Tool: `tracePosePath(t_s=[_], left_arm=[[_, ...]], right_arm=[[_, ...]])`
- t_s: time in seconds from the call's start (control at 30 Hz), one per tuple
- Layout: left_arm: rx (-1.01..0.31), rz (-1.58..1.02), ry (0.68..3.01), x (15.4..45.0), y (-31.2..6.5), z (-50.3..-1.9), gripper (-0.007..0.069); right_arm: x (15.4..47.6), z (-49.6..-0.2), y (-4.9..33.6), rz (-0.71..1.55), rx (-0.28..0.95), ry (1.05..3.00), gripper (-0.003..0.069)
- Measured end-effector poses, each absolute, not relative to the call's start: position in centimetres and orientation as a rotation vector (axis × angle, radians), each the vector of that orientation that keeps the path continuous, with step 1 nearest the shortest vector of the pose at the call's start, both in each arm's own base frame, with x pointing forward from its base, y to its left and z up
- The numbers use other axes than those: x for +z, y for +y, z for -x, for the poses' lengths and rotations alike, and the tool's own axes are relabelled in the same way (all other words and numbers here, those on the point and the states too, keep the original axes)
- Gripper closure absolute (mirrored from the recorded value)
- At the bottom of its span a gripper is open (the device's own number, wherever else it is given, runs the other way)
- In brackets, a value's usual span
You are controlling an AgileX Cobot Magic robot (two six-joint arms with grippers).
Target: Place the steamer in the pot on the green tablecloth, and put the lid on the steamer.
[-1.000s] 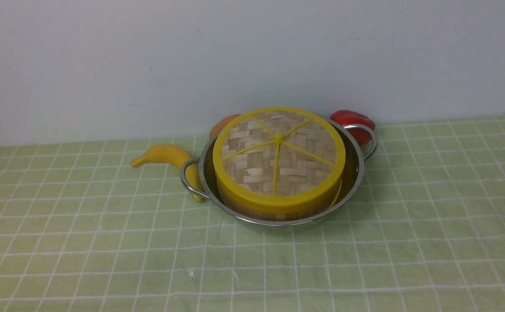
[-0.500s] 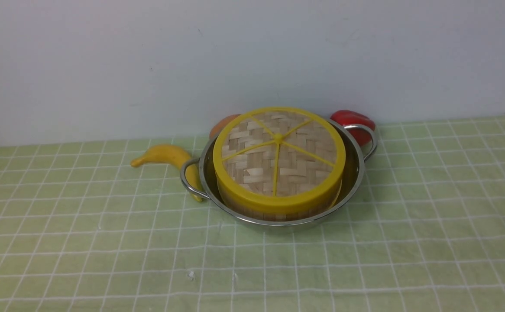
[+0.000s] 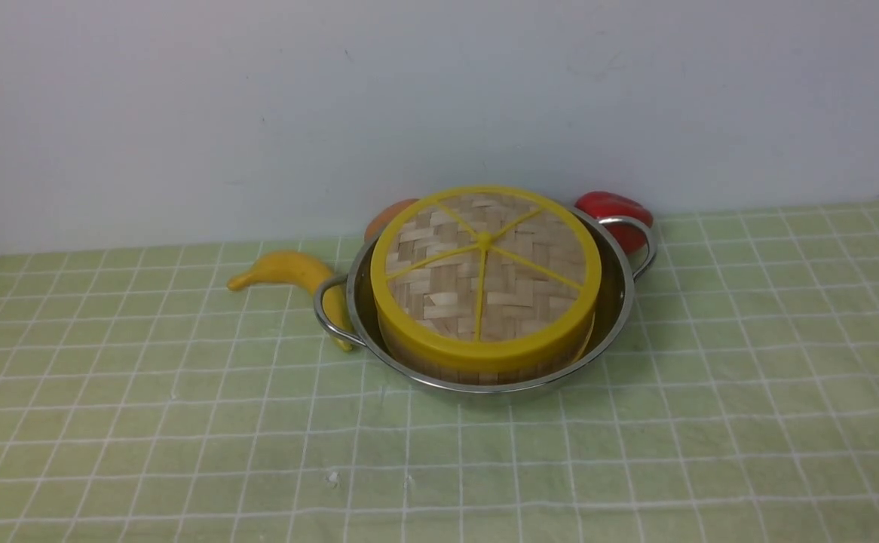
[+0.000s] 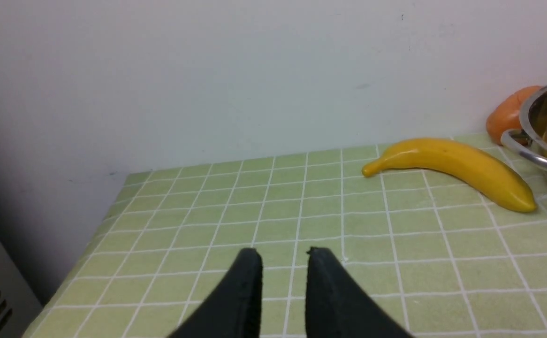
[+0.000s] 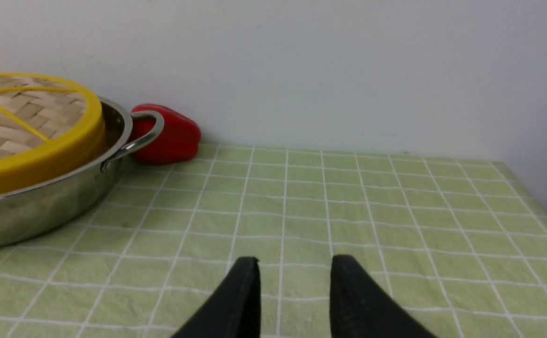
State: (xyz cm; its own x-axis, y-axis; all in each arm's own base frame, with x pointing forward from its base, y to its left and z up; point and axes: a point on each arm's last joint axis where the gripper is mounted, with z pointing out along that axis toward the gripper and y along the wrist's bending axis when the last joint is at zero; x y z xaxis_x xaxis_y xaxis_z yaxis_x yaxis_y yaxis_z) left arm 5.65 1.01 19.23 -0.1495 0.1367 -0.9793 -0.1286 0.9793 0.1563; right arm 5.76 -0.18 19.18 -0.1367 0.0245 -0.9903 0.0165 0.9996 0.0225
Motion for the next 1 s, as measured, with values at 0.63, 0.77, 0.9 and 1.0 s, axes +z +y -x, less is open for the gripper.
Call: tracePosePath(t_s=[0.63,0.77,0.9,1.0], left_arm=[[0.238,-0.014,1.706,19.23,1.01,-5.65,0.0487],[0.238,-0.015,1.706,19.23,1.01,-5.65,0.0486],[0.239,-0.015,1.706,19.23,1.01,-5.65,0.0476],[0.239,-0.015,1.706,19.23,1.01,-5.65,0.0470]], right_arm=[[18.92,-5.79,-0.21,-0.033,0.002,1.740,0.0419],[18.91,-5.79,-0.21,-0.033,0.002,1.741,0.0419],[18.90,-5.78,-0.22,-0.034,0.002,1.743,0.0419],[18.90,-5.78,-0.22,-0.034,0.002,1.743,0.0419]])
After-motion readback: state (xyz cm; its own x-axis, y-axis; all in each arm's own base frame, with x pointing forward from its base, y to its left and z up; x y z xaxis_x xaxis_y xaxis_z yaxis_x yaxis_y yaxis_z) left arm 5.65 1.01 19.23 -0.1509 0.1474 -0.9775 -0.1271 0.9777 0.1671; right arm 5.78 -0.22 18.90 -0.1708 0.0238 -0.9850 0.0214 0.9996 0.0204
